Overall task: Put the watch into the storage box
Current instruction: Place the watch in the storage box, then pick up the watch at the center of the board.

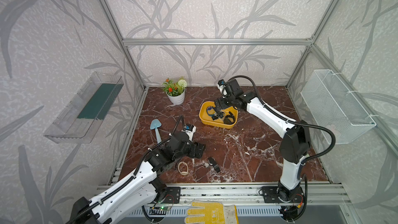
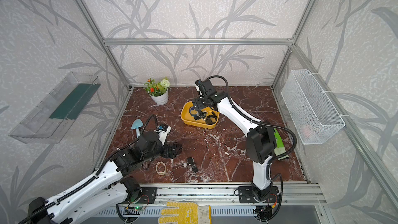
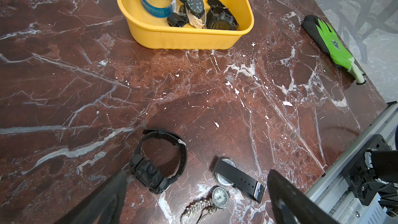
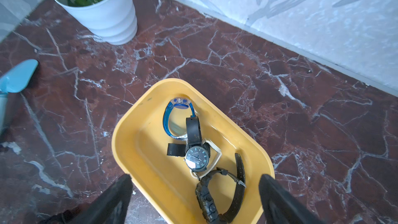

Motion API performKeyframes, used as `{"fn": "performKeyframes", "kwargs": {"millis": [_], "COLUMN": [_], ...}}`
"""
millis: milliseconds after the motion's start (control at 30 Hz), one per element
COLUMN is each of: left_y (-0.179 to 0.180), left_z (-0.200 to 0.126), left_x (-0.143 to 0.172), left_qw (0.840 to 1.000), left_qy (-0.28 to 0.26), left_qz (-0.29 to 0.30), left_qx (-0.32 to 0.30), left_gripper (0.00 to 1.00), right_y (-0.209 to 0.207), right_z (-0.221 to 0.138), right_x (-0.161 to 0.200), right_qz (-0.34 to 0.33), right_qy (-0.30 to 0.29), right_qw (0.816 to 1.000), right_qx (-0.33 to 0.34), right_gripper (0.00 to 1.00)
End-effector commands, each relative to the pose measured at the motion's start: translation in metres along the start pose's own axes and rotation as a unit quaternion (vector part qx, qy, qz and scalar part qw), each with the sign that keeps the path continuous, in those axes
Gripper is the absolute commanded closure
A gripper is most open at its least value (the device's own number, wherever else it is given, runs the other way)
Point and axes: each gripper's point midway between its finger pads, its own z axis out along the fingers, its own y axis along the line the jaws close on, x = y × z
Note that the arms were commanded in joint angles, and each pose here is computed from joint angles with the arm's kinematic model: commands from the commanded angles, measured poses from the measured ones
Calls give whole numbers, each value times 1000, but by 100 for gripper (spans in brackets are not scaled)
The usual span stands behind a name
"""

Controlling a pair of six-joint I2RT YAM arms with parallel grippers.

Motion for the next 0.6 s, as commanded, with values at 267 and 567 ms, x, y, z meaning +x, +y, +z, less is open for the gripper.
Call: {"fn": "performKeyframes", "kwargs": {"millis": [267,567], "left_y": [-7,-9], "left_z": [-4,-8], "left_x": [-4,2], "left_qw": [1000,999], "left_qy": [-8,-3], "left_qz": [-9,-17], "left_qx": [17,29], "left_gripper": [1,1], "right_y": [24,60], "right_z": [-51,-80], "right_x": [97,194], "right_qz": [52,32], "right_qy": [30,89], "right_qw": [997,994], "right_qx": [-45,-55], "right_gripper": [5,12]}}
